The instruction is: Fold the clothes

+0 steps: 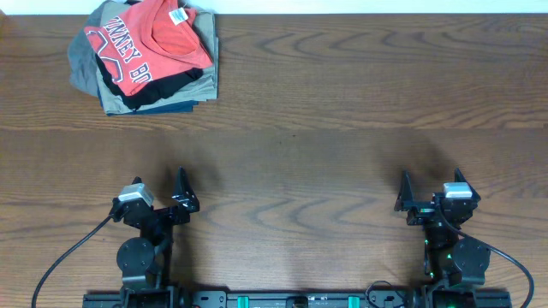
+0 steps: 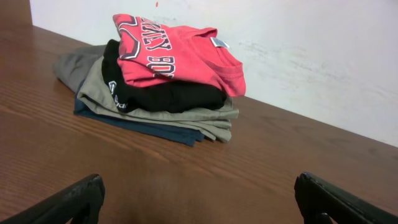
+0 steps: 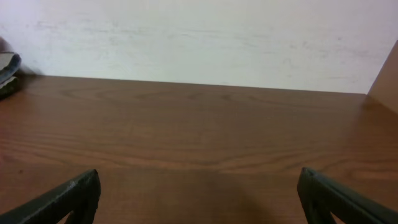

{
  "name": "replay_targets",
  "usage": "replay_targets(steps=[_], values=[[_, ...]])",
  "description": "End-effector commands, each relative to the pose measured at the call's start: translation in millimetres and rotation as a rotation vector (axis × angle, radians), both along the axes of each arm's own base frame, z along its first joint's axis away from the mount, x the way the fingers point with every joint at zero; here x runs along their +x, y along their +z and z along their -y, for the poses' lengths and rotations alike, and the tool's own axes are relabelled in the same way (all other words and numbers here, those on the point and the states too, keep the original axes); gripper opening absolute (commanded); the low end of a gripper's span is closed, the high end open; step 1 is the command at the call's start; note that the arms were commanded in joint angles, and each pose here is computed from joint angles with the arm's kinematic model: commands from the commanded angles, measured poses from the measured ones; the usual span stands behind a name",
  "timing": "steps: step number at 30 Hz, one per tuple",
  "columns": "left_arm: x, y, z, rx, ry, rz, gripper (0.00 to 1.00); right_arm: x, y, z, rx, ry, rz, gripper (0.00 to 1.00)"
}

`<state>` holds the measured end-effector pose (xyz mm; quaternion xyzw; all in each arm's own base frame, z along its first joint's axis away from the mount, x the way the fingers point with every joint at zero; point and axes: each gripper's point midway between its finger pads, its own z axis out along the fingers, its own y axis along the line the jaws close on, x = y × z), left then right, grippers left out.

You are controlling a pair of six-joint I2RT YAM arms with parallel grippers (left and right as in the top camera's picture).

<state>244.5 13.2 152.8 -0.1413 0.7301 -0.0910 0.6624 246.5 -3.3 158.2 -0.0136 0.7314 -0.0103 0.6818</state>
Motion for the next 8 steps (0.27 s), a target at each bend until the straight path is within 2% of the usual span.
replay_targets(steps=[1, 8], values=[[-1.0, -15.4, -3.0, 0.009, 0.015, -0.046, 0.98, -0.3, -0.5, 2.9, -0.013, -0.013, 0.000, 0.99], [-1.0, -15.4, -3.0, 0.009, 0.015, -0.046, 0.97, -0.3, -0.5, 2.9, -0.013, -0.013, 0.000, 0.99]])
